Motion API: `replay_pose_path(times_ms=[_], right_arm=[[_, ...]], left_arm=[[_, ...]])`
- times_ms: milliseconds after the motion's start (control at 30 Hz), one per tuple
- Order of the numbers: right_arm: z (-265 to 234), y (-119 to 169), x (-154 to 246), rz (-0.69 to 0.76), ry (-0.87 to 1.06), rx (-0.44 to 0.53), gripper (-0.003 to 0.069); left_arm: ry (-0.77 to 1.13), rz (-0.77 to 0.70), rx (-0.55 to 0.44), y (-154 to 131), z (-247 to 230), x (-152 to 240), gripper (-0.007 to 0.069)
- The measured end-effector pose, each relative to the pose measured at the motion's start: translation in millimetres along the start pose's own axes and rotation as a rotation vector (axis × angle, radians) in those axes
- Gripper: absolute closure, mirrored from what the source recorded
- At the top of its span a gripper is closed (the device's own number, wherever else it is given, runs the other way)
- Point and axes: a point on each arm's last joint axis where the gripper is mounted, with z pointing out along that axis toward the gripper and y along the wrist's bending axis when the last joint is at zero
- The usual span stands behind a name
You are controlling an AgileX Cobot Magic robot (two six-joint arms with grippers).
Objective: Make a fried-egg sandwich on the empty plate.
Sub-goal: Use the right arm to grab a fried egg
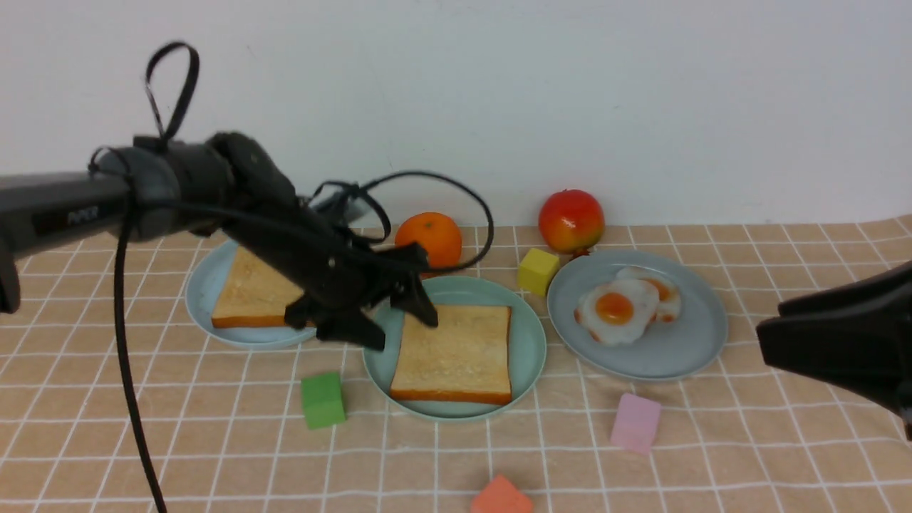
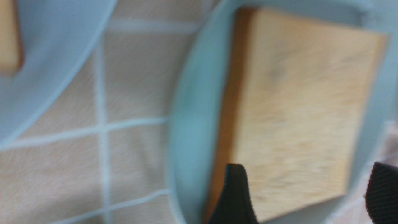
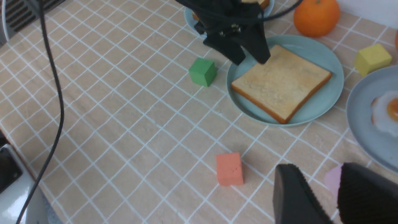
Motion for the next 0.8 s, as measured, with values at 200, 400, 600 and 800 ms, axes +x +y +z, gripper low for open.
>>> replay_pose_path(times_ms=[200, 400, 600, 800], right_arm=[[0.1, -9.5, -6.1, 0.108, -0.07, 0.096, 0.0418], [20.4, -39.1, -6.6, 0.31, -0.064, 0.248, 0.0418], [67.4, -75.7, 5.9, 0.532, 0.037, 0.329, 0.0417], [108.7, -113.4, 25.3, 0.742, 0.081, 0.405, 0.038]], left_arm=[[0.033, 0.218, 0.079, -43.2, -52.8, -9.0, 0.0088], [-0.069, 0.421, 0.14, -97.0, -145.7, 1.9, 0.0146], [-0.1, 0.526, 0.067, -115.4, -192.1, 50.8, 0.0266], [-0.019, 0.583, -0.015, -105.2, -194.0, 105.7, 0.0482]])
